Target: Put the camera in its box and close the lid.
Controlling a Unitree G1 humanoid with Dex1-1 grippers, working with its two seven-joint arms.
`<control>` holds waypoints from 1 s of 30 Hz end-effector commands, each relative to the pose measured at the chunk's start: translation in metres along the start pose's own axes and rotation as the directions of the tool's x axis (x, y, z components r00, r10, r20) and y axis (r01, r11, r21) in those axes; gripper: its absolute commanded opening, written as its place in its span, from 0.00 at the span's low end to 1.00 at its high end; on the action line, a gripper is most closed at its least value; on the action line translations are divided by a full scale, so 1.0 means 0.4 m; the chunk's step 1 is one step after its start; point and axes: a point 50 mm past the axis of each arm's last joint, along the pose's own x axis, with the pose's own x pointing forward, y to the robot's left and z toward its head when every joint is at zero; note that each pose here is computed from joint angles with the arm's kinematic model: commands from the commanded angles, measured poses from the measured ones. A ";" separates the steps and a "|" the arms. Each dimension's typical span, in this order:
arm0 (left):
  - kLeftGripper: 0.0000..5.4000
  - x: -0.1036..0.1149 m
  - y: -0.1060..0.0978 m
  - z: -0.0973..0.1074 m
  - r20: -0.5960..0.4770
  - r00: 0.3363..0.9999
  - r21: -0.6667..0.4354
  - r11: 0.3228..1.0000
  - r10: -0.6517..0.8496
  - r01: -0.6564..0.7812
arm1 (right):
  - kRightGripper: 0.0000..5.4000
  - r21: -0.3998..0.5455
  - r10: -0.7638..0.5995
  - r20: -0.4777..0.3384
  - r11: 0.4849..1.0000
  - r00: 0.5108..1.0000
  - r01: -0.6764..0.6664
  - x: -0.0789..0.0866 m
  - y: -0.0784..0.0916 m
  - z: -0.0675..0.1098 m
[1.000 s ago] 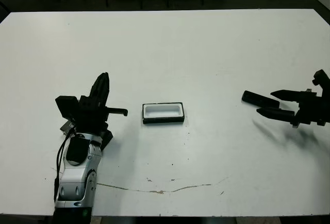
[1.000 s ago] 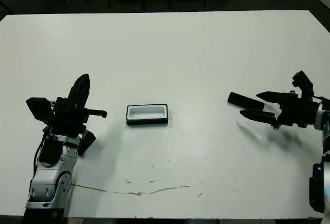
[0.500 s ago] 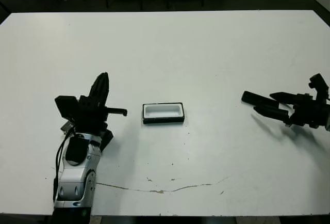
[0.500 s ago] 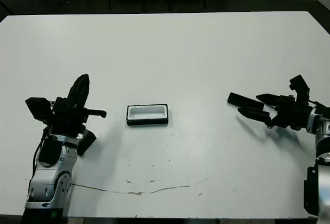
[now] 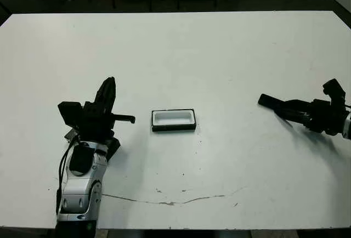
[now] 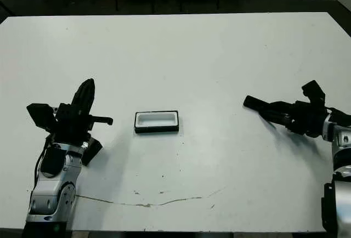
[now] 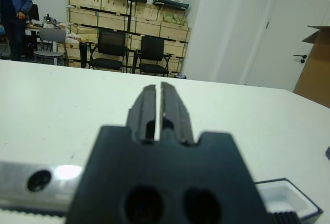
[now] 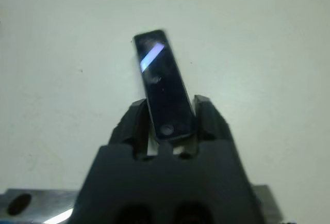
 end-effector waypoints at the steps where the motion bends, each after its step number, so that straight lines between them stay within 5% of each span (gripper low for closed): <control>1: 0.00 -0.006 0.009 -0.010 -0.031 1.000 0.000 1.000 0.005 -0.005 | 0.20 -0.016 0.023 -0.113 1.000 0.993 -0.024 -0.001 0.012 -0.051; 8: 0.00 -0.005 0.008 -0.010 -0.030 1.000 -0.003 1.000 0.007 -0.007 | 0.12 -0.040 0.012 -0.112 0.999 0.994 -0.016 -0.008 0.007 -0.041; 14: 0.00 -0.006 0.006 -0.008 -0.032 0.999 0.013 1.000 0.007 -0.007 | 0.11 0.037 0.028 0.068 0.999 0.997 -0.030 0.002 0.008 -0.013; 21: 0.00 -0.005 0.007 -0.007 -0.032 0.999 0.008 1.000 0.006 -0.005 | 0.11 -0.052 0.072 0.264 0.997 0.962 -0.060 0.019 0.012 0.108; 25: 0.00 -0.006 0.009 -0.006 -0.033 0.999 0.011 1.000 0.008 -0.008 | 0.11 -0.203 0.165 0.354 0.974 0.921 -0.097 0.031 0.042 0.207; 30: 0.00 -0.007 0.013 -0.004 -0.032 0.999 0.016 1.000 0.012 -0.012 | 0.11 -0.371 0.339 0.333 0.905 0.880 -0.208 0.057 0.125 0.327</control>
